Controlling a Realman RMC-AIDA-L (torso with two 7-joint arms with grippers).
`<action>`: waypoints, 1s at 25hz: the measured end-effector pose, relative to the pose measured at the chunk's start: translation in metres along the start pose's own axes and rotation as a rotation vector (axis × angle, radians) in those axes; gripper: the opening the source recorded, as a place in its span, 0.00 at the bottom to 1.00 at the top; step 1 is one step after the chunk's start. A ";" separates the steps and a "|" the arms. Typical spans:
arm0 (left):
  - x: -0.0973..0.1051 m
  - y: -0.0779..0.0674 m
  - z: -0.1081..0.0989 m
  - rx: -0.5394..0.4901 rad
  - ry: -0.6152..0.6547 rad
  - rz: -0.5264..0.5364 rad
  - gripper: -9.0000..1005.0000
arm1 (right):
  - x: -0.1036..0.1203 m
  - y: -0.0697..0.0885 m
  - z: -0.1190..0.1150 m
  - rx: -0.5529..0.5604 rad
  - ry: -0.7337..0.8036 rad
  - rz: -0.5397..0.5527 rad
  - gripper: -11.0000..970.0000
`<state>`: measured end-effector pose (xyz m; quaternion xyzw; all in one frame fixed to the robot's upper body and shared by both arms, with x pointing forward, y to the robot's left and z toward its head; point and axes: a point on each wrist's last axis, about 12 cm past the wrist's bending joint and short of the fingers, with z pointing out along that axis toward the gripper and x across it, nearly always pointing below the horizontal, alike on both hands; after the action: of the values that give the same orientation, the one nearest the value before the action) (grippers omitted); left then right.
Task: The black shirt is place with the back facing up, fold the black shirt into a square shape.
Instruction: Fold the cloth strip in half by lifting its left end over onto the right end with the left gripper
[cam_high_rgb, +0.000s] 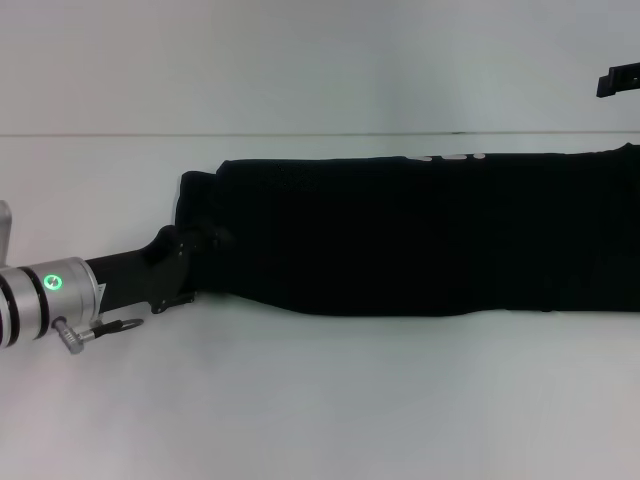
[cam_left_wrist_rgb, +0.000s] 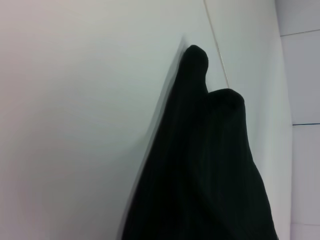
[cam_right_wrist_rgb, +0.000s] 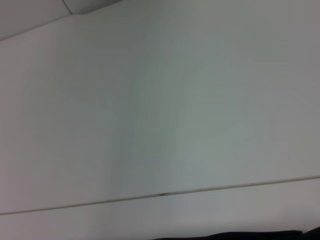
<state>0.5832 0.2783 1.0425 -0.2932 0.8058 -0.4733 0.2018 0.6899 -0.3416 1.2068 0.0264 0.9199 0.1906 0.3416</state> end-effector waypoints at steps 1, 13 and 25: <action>0.000 0.000 0.000 -0.005 0.004 0.005 0.56 | 0.000 0.000 0.000 0.000 0.000 -0.001 0.93; -0.001 0.000 0.000 -0.062 0.040 0.135 0.49 | 0.000 0.001 -0.001 -0.007 0.005 -0.001 0.93; -0.004 0.007 -0.011 -0.033 0.000 0.282 0.08 | 0.002 0.000 0.000 -0.005 0.009 0.005 0.93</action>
<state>0.5777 0.2902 1.0420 -0.1804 0.8468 -0.4266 0.2616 0.6886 -0.3416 1.2060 0.0268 0.9210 0.1939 0.3368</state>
